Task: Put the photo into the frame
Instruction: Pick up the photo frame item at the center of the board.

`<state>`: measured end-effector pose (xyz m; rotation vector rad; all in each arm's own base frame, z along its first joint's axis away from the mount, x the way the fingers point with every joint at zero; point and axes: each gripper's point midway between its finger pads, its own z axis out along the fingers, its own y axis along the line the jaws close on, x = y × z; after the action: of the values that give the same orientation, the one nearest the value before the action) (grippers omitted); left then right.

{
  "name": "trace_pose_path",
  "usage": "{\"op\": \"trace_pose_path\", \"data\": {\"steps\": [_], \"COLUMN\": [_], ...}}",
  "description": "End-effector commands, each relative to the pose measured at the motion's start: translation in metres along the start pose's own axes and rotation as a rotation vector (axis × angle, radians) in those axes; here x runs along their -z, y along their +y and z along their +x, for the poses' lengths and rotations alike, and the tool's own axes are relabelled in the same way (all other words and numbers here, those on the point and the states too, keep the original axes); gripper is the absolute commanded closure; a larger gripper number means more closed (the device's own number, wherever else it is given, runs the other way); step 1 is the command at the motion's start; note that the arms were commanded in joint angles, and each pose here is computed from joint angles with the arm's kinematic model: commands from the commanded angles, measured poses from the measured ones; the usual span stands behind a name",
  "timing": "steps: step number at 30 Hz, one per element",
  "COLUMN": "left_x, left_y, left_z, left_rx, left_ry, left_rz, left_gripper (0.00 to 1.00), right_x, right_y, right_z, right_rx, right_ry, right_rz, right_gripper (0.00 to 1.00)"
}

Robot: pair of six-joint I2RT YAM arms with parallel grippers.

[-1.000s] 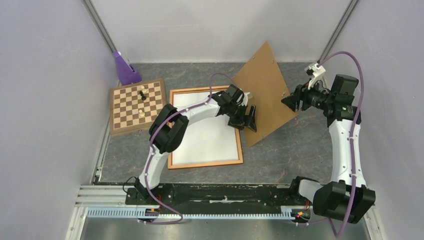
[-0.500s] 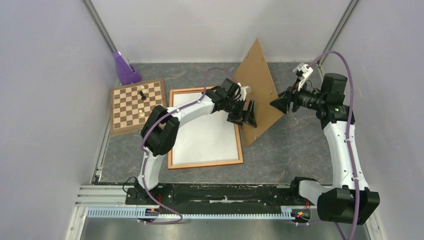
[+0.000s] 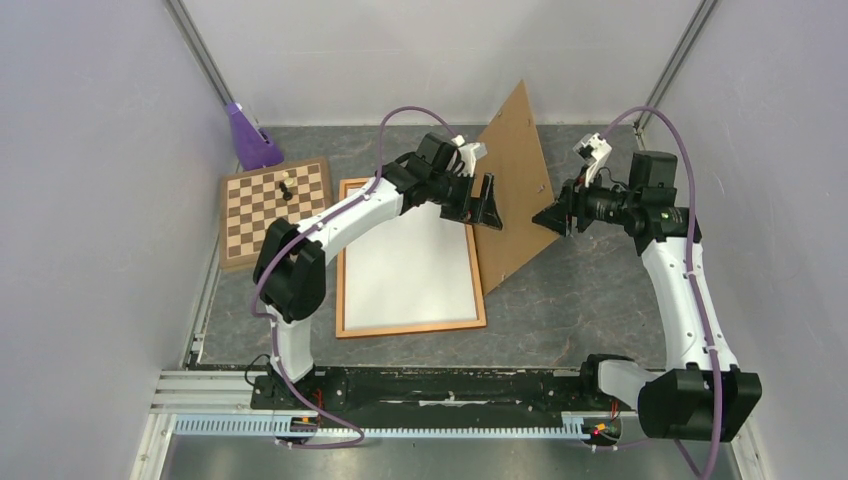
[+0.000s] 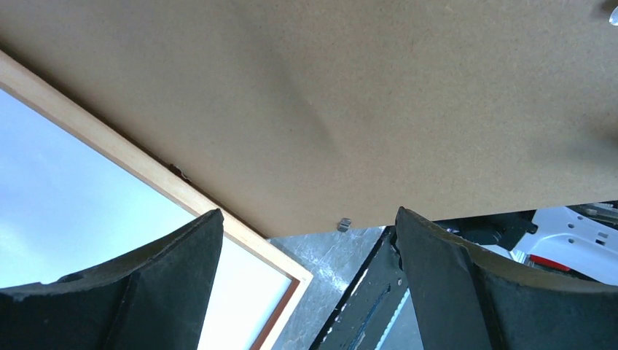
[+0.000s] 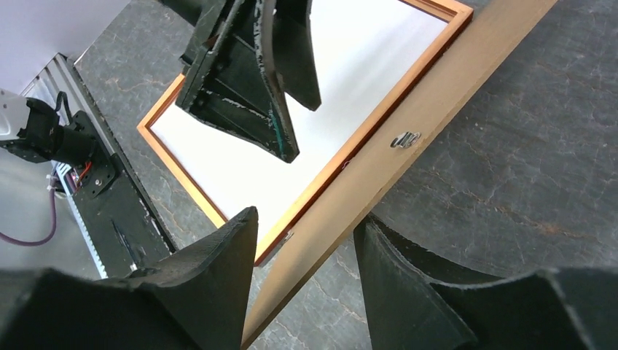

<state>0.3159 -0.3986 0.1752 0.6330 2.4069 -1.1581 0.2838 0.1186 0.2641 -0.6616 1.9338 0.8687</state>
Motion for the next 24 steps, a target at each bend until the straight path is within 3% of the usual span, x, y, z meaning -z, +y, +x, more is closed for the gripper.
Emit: {"op": "trace_pose_path", "data": {"steps": [1, 11, 24], "left_x": [0.019, 0.029, 0.048], "left_y": [-0.010, -0.010, -0.004], "left_z": [-0.015, -0.032, -0.046], "left_rx": [-0.069, -0.095, -0.097], "left_ry": [-0.047, -0.088, -0.143], "left_rz": [-0.022, -0.075, -0.105], "left_gripper": [0.06, 0.06, 0.06], "right_x": [0.000, 0.001, -0.026], "right_y": [-0.010, -0.044, -0.064], "right_z": [-0.007, -0.024, -0.051], "right_rx": [0.002, 0.012, -0.025], "right_ry": [0.028, 0.088, 0.098], "right_rz": [0.068, 0.266, 0.344], "right_gripper": [0.47, 0.49, 0.51]}}
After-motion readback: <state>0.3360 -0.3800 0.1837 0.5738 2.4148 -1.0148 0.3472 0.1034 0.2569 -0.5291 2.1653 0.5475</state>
